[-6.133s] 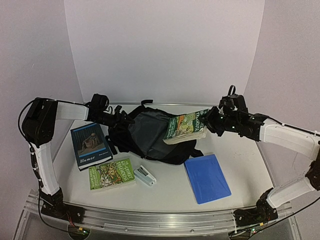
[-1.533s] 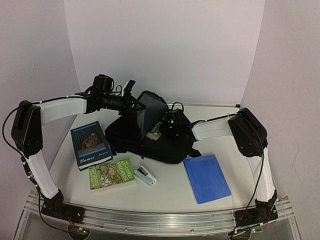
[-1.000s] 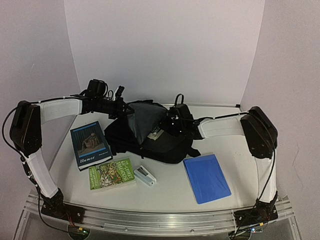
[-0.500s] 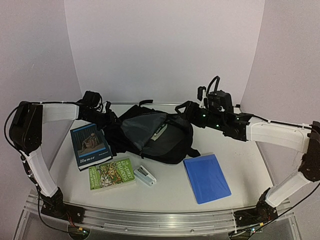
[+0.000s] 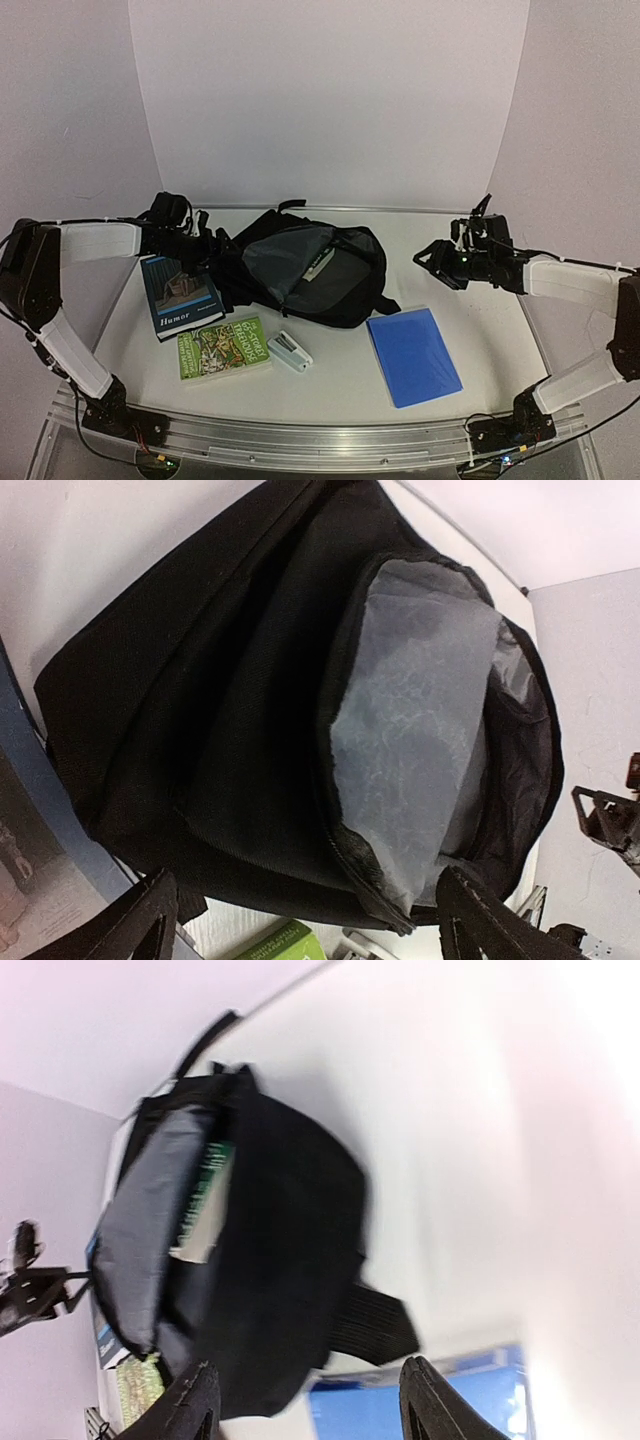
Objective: Pack the student bag
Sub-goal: Pick up the files from the center of the board.
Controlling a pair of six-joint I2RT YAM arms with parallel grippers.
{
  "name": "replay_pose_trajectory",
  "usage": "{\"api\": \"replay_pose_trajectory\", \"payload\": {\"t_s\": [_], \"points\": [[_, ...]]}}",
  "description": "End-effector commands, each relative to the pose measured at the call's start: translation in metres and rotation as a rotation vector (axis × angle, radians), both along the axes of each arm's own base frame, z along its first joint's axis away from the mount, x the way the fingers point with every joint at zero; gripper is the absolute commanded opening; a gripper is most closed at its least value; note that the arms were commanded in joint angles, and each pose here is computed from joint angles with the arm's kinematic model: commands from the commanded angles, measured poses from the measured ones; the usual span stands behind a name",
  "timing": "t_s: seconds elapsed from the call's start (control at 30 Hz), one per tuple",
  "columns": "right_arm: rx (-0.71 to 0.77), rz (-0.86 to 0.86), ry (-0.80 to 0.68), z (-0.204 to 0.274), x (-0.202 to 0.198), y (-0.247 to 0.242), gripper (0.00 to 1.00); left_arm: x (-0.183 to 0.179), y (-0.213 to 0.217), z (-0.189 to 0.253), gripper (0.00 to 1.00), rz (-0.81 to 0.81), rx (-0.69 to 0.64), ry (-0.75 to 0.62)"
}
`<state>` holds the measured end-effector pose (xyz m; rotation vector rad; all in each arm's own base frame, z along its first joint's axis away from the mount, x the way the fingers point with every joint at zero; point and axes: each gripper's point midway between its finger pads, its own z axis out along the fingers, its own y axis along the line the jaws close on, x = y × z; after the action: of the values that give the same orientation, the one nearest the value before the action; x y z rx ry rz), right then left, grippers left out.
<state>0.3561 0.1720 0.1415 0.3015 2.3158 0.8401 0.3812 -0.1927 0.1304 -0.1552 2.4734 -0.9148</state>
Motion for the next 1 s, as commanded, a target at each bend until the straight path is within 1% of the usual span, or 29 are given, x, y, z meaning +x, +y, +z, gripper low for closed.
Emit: {"api": "replay_pose_trajectory", "payload": {"t_s": [0.0, 0.1, 0.23, 0.53, 0.83, 0.97], "points": [[0.035, -0.007, 0.113, -0.039, -0.007, -0.025, 0.59, -0.010, 0.007, 0.024, 0.90, 0.025, -0.013, -0.083], [0.041, -0.026, 0.179, -0.063, -0.008, -0.038, 0.58, -0.020, 0.012, 0.030, 0.91, 0.039, -0.024, -0.092], [0.021, -0.031, 0.226, -0.083, -0.013, -0.043, 0.58, -0.029, 0.015, 0.038, 0.93, 0.047, -0.033, -0.105], [-0.014, -0.023, 0.359, -0.131, -0.033, -0.047, 0.57, -0.032, 0.014, 0.053, 0.94, 0.043, -0.051, -0.132], [0.063, 0.074, 0.386, -0.132, -0.046, -0.030, 0.55, -0.032, 0.015, 0.052, 0.94, 0.042, -0.040, -0.132], [0.103, 0.111, 0.402, -0.131, -0.057, -0.023, 0.48, -0.030, 0.015, 0.048, 0.94, 0.040, -0.035, -0.124]]}}
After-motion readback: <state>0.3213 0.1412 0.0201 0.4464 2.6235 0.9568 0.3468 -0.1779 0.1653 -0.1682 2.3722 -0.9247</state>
